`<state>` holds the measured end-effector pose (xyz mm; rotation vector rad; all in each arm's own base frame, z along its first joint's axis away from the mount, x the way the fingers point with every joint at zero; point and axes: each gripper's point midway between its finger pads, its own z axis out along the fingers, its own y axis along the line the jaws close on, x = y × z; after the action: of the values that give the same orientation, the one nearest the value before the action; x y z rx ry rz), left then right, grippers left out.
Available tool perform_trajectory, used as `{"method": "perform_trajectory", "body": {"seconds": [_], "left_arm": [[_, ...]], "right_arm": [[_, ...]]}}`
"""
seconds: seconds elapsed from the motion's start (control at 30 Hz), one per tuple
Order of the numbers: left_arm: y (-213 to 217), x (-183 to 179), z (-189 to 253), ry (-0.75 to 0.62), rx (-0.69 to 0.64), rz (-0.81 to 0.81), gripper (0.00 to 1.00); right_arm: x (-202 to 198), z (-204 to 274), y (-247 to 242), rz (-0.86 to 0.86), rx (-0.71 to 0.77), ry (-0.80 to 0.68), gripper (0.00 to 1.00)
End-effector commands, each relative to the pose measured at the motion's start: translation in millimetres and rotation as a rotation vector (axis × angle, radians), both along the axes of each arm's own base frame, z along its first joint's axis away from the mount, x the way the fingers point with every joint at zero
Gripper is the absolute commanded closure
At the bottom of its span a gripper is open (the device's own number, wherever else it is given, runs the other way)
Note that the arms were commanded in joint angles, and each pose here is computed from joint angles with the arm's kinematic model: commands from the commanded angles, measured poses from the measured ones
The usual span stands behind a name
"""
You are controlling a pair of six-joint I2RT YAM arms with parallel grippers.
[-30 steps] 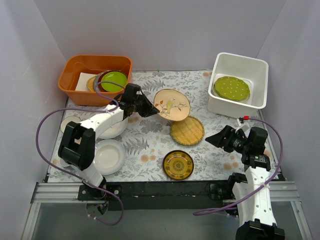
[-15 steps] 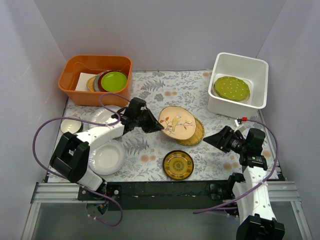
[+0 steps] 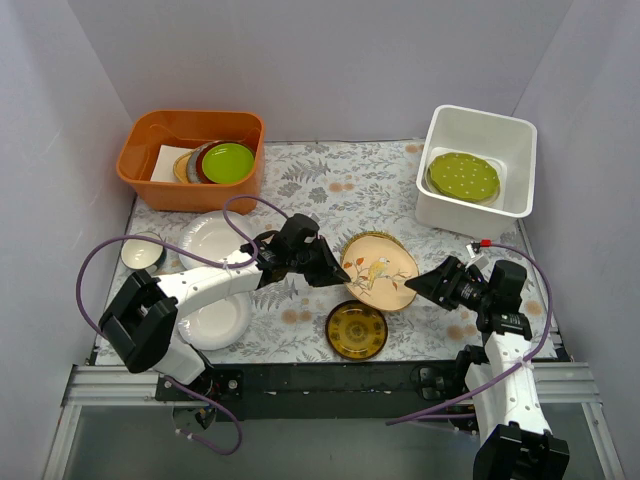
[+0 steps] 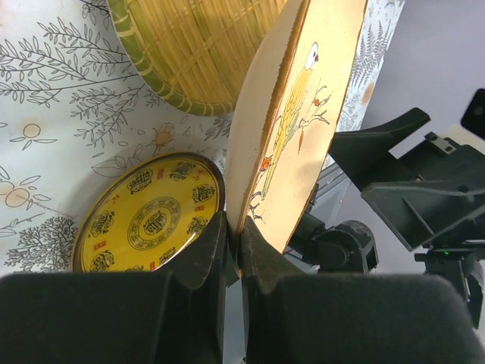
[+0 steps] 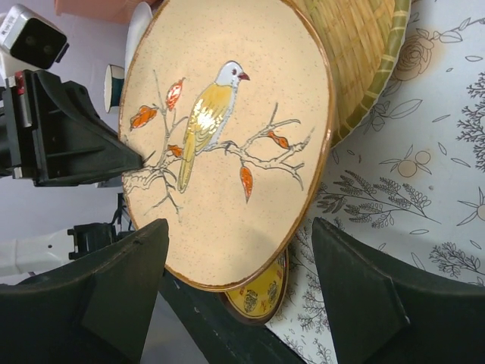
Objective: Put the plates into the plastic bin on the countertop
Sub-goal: Place the plate in the plastic bin.
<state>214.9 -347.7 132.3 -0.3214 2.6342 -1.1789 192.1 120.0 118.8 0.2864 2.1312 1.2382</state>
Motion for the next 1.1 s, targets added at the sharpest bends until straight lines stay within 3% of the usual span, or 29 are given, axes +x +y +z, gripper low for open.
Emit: {"method": "perform_trajectory", "body": {"seconds": [0.0, 0.37, 0.57, 0.77, 0.9, 1.07], "left_arm": [[-15.9, 3.0, 85.3, -0.150, -0.226, -0.005, 1.00], [-21.6, -22.5, 95.3, -0.125, -0.269, -0.044, 1.00], [-23.7, -32.7, 97.9, -0.123, -0.278, -0.057, 1.00], [-24.1, -38.0, 95.4, -0.117, -0.275, -0.080, 1.00], [-22.9, -41.1, 91.1, -0.101, -0.269, -0.087, 1.00], [-17.6, -45.1, 93.7, -0.114, -0.269, -0.084, 1.00]], "right_arm": [[-2.9, -4.5, 2.7, 0.024, 0.006, 0.000, 0.17], [-5.3, -15.3, 2.9, 0.012, 0.018, 0.026, 0.20], [-8.8, -24.7, 3.7, 0.004, 0.029, 0.053, 0.28], [-10.3, -22.8, 5.7, 0.012, 0.045, 0.042, 0.50], [-10.8, -20.9, 6.6, 0.012, 0.051, 0.034, 0.80], [-11.6, -17.5, 7.8, 0.022, 0.060, 0.024, 0.96]]}}
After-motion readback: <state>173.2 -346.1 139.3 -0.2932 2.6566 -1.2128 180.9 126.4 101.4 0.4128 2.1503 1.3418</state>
